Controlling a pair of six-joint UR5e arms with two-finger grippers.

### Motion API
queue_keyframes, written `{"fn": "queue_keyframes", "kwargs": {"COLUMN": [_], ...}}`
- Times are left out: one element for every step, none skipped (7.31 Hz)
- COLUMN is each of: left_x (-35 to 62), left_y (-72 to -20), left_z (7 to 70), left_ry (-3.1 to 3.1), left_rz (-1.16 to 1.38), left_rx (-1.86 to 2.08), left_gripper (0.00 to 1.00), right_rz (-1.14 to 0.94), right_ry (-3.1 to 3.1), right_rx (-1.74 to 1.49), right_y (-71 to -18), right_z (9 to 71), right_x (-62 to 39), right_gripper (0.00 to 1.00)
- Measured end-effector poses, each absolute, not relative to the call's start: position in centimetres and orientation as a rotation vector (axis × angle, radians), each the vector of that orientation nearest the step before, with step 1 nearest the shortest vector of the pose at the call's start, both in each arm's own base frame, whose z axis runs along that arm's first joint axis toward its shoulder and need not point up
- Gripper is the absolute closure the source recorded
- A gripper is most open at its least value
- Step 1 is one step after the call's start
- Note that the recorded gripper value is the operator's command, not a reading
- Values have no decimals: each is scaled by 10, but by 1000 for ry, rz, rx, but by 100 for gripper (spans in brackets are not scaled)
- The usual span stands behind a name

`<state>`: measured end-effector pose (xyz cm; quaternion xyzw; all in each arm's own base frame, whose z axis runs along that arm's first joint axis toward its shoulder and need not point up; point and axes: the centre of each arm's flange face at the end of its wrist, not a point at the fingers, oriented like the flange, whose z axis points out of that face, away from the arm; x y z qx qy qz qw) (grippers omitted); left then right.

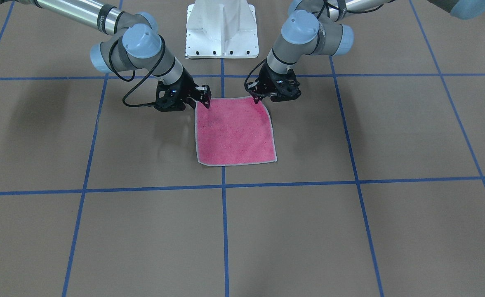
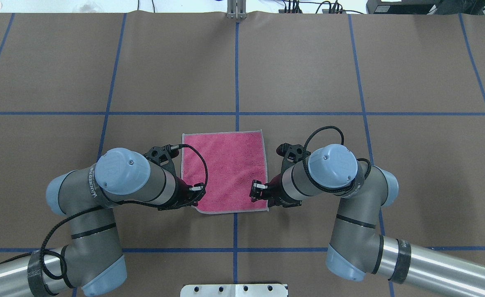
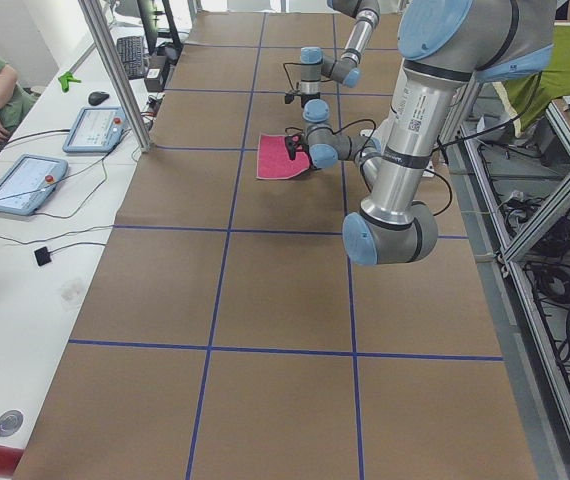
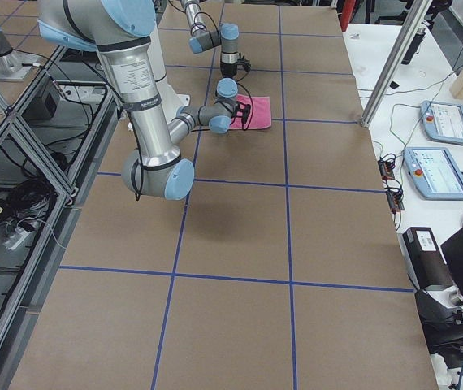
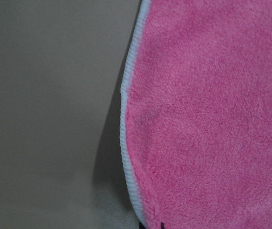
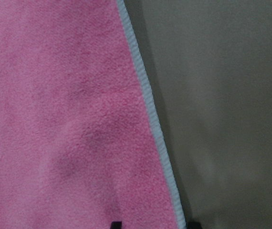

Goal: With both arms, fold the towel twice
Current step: 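Pinch the near towel corners with both grippers, then lift the near edge with both grippers and fold it over the far edge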

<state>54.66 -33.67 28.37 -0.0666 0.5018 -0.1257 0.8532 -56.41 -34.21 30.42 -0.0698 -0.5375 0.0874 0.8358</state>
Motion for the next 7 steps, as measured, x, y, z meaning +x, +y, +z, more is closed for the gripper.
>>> {"fn": "queue_keyframes", "kwargs": {"left_x": [547, 547, 547, 547, 547, 546, 545], "left_y": [-337, -337, -337, -337, -337, -337, -337], "left_z": [284, 284, 284, 284, 284, 283, 281], "left_ry": [1056, 1056, 1056, 1056, 1056, 1057, 1062], "left_rz": [-264, -264, -264, -265, -265, -264, -263], "left_rx": [-140, -140, -140, -140, -140, -140, -138], "left_gripper": [100, 100, 100, 100, 100, 100, 100], "right_rz": [184, 184, 185, 184, 184, 183, 184], "right_ry": [-1138, -1138, -1138, -1138, -1140, -1145, -1153], "right_rx": [-149, -149, -148, -148, -148, -148, -148], "right_y": [-341, -341, -342, -342, -341, -342, -342], "right_z": [304, 304, 304, 304, 303, 300, 297], "right_x": [-565, -565, -564, -564, -564, -563, -561], "right_gripper": [100, 100, 100, 100, 100, 100, 100]}}
